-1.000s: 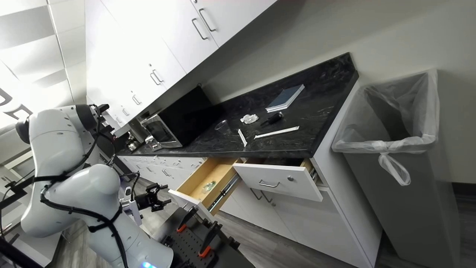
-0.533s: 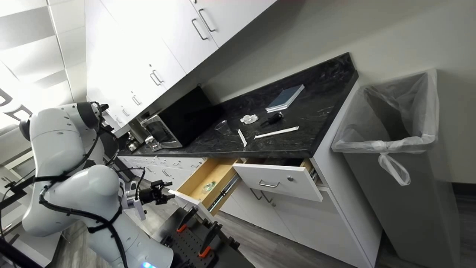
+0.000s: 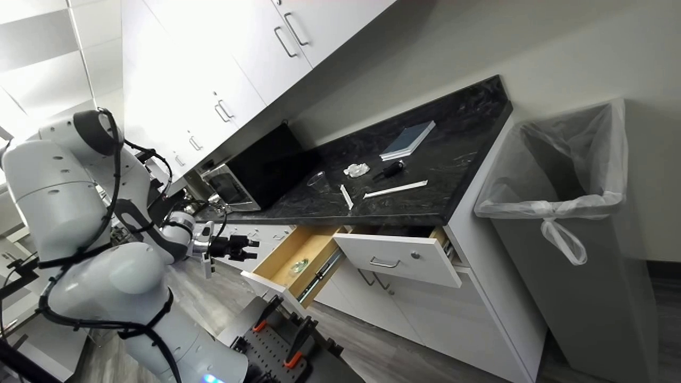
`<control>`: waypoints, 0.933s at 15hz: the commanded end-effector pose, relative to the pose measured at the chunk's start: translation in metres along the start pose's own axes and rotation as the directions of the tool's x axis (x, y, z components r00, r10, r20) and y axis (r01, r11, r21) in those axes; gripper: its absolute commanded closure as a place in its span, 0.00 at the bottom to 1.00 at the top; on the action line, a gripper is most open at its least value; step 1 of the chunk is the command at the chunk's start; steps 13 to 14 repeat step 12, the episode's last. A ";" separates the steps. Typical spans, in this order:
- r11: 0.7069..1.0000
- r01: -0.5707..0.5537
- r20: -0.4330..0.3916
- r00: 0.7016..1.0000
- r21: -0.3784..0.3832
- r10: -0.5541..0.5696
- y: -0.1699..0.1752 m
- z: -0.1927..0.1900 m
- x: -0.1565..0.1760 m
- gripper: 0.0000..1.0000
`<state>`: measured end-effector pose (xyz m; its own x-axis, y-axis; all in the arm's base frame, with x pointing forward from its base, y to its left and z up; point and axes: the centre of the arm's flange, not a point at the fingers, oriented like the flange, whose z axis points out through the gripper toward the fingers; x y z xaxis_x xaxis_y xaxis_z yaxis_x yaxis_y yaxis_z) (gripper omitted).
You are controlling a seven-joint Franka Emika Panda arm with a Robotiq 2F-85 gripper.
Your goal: Open the second top drawer below the countertop
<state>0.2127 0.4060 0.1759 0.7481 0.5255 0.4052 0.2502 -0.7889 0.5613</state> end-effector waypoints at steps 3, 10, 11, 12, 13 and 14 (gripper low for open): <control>0.945 -0.254 0.089 0.967 0.206 0.240 0.083 -0.021 0.012 0.00; 0.890 -0.379 0.100 0.925 0.255 0.365 0.112 -0.031 0.007 0.00; 0.897 -0.365 0.072 0.931 0.249 0.358 0.110 -0.032 0.003 0.00; 0.907 -0.347 0.100 0.938 0.240 0.332 0.098 -0.025 0.016 0.00; 0.907 -0.347 0.100 0.938 0.240 0.332 0.098 -0.025 0.016 0.00; 0.907 -0.347 0.100 0.938 0.240 0.332 0.098 -0.025 0.016 0.00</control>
